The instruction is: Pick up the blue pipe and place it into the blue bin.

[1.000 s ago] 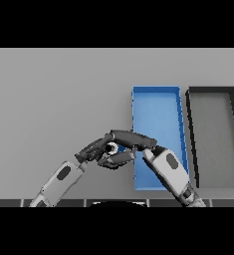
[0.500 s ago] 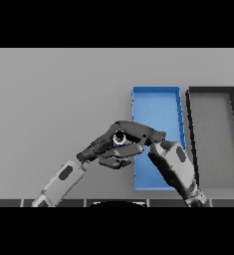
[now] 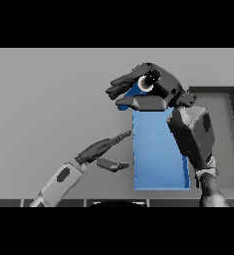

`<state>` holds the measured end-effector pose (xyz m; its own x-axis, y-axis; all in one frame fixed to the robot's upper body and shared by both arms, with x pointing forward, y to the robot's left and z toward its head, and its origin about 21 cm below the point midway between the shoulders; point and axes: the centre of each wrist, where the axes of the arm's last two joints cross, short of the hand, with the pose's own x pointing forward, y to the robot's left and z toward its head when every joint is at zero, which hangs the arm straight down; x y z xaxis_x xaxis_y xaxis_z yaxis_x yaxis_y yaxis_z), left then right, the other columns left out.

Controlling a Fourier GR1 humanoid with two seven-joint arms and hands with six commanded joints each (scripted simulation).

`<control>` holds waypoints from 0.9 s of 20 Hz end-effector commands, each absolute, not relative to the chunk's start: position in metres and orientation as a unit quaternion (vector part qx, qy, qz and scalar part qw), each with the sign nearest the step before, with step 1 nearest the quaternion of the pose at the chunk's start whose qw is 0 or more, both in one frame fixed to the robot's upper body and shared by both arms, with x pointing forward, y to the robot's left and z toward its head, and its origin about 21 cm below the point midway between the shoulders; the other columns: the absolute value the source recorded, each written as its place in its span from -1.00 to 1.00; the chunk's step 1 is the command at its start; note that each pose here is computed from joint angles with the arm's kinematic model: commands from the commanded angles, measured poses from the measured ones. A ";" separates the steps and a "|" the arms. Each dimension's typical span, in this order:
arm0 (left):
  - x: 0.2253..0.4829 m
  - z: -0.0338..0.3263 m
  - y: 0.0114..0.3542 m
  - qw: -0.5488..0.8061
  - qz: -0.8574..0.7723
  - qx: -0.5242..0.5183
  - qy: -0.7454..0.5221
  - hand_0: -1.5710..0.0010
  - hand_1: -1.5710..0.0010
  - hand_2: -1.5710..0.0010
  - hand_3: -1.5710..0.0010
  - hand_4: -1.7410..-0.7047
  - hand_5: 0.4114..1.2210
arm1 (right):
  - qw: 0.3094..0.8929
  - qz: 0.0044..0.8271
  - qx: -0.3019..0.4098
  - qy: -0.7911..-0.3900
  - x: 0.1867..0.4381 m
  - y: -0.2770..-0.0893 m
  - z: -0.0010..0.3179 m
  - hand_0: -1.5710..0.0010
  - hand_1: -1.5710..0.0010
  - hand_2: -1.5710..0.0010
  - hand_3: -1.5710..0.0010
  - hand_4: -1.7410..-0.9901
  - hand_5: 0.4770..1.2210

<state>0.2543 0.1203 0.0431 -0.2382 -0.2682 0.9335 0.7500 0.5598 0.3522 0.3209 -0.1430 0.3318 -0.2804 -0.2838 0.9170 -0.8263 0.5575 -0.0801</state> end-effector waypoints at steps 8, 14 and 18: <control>0.258 0.044 0.124 0.597 -0.423 -0.182 -0.656 1.00 1.00 1.00 1.00 0.62 -0.81 | 0.616 0.174 0.225 -0.735 0.384 -0.211 0.285 -1.00 -1.00 -1.00 -1.00 -1.00 0.73; 0.256 0.041 0.120 0.601 -0.424 -0.185 -0.652 1.00 1.00 1.00 1.00 0.65 -0.85 | 0.725 0.129 0.169 -0.655 0.377 -0.236 0.209 -1.00 -1.00 -1.00 -1.00 -1.00 0.73; 0.256 0.037 0.122 0.595 -0.422 -0.187 -0.658 1.00 1.00 1.00 1.00 0.66 -0.87 | 0.791 0.116 0.138 -0.585 0.370 -0.246 0.161 -1.00 -1.00 -1.00 -1.00 -1.00 0.73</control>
